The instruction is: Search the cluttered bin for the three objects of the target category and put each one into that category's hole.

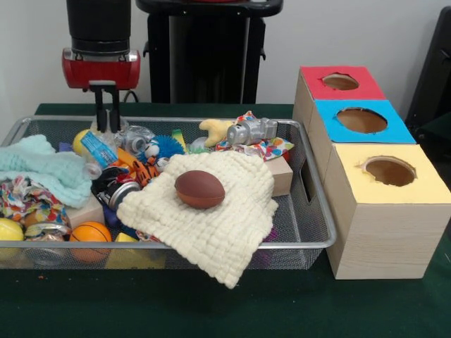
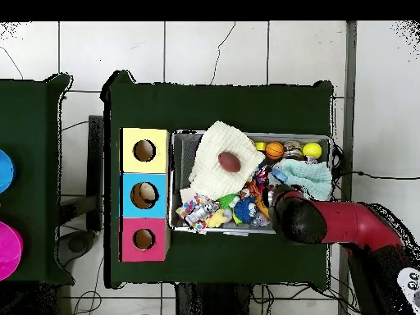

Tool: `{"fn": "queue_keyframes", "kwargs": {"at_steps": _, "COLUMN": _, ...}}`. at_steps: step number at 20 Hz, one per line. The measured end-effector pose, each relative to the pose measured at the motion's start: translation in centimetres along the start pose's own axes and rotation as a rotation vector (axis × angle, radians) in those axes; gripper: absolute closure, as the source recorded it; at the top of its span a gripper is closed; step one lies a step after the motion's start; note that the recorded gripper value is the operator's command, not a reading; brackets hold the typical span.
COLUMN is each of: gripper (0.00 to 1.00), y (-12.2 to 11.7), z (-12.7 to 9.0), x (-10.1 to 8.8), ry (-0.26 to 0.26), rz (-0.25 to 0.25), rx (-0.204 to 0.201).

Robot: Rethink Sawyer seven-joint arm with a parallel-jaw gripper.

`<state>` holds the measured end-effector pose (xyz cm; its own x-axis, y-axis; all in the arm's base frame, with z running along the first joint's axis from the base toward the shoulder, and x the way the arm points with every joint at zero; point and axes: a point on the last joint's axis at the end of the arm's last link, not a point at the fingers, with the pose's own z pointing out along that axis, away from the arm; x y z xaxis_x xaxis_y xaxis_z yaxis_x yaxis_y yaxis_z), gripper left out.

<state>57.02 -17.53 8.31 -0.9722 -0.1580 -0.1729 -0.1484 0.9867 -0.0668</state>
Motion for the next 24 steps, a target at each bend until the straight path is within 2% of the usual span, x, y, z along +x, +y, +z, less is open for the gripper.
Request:
{"fn": "queue_keyframes", "kwargs": {"at_steps": 5, "gripper": 1.0, "y": 1.3, "z": -0.9, "x": -1.3, "ry": 0.002, "rz": -0.008, "rx": -0.003}}
{"fn": "queue_keyframes", "kwargs": {"at_steps": 14, "gripper": 1.0, "y": 5.4, "z": -3.0, "x": -4.0, "ry": -0.011, "rz": -0.025, "rx": -0.023}}
{"fn": "queue_keyframes", "kwargs": {"at_steps": 19, "gripper": 1.0, "y": 7.0, "z": -4.0, "x": -4.5, "ry": -0.005, "rz": -0.016, "rx": -0.041}}
{"fn": "queue_keyframes", "kwargs": {"at_steps": 24, "gripper": 1.0, "y": 9.3, "z": -5.2, "x": -4.6, "ry": 0.034, "rz": 0.0, "rx": -0.074}}
